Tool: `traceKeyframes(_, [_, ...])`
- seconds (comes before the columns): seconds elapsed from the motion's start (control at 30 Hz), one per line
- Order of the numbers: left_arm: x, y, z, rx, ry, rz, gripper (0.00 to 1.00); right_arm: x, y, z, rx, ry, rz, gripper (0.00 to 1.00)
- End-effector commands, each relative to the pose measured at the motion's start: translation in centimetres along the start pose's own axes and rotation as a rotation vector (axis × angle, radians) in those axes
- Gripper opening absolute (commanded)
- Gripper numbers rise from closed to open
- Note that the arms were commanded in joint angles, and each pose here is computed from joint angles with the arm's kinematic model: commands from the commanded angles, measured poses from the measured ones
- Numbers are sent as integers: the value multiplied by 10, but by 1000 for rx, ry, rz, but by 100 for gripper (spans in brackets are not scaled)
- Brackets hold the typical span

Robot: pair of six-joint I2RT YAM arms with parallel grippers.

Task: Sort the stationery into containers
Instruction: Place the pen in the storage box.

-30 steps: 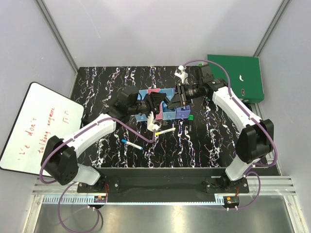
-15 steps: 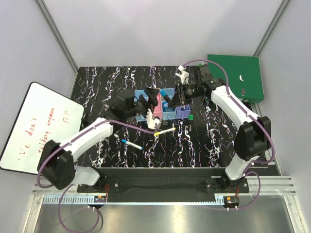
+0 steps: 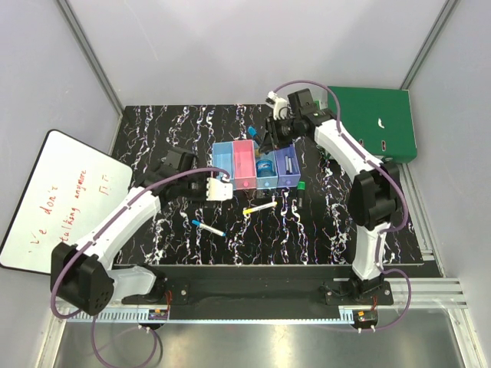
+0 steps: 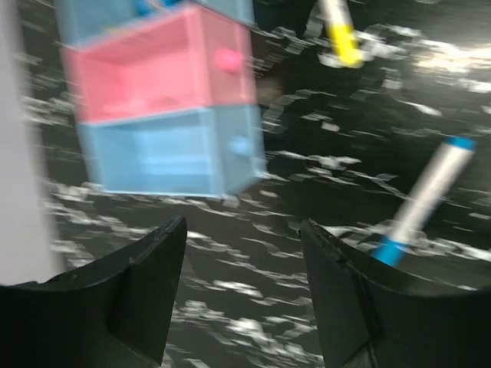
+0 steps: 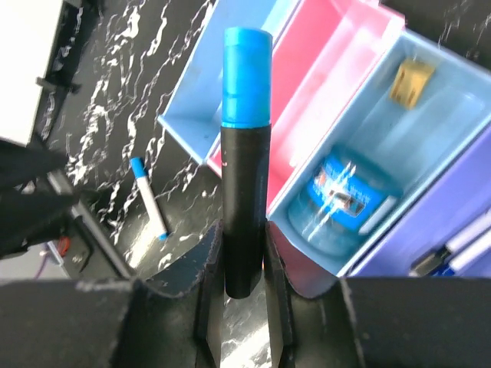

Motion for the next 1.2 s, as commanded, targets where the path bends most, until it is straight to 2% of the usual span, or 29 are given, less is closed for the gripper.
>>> traceKeyframes(0.0, [7, -42, 4, 124, 12, 162, 66, -21, 15, -26, 114, -43, 12, 17])
traceKeyframes(0.17, [9, -72, 22, -121, 24, 257, 66, -50, 17, -23, 133, -15, -14, 16])
traceKeyframes(0.37, [3, -99, 25, -214, -30, 397, 66, -71, 0, -12, 119, 20, -3, 12])
traceKeyframes(0.53, [-11, -107, 40, -205, 11, 482, 61, -80, -3, -7, 110, 36, -22, 10])
traceKeyframes(0.73, [-18, -119, 52, -291, 25, 544, 60, -86, -5, 7, 75, 62, -40, 9])
traceKeyframes(1.17, [-19, -115, 47, -282, 10, 545, 59, -85, -3, 34, -6, 109, -53, 8])
Point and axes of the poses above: each gripper's point midway between its finger pads, its own x axis back along the fingers, its own y axis along the line the jaws close on, z = x × y, the point moved 1 cm from there along x, back along the fingers, and after that the axes turned 4 degrees about x, right-handed, at the moved point
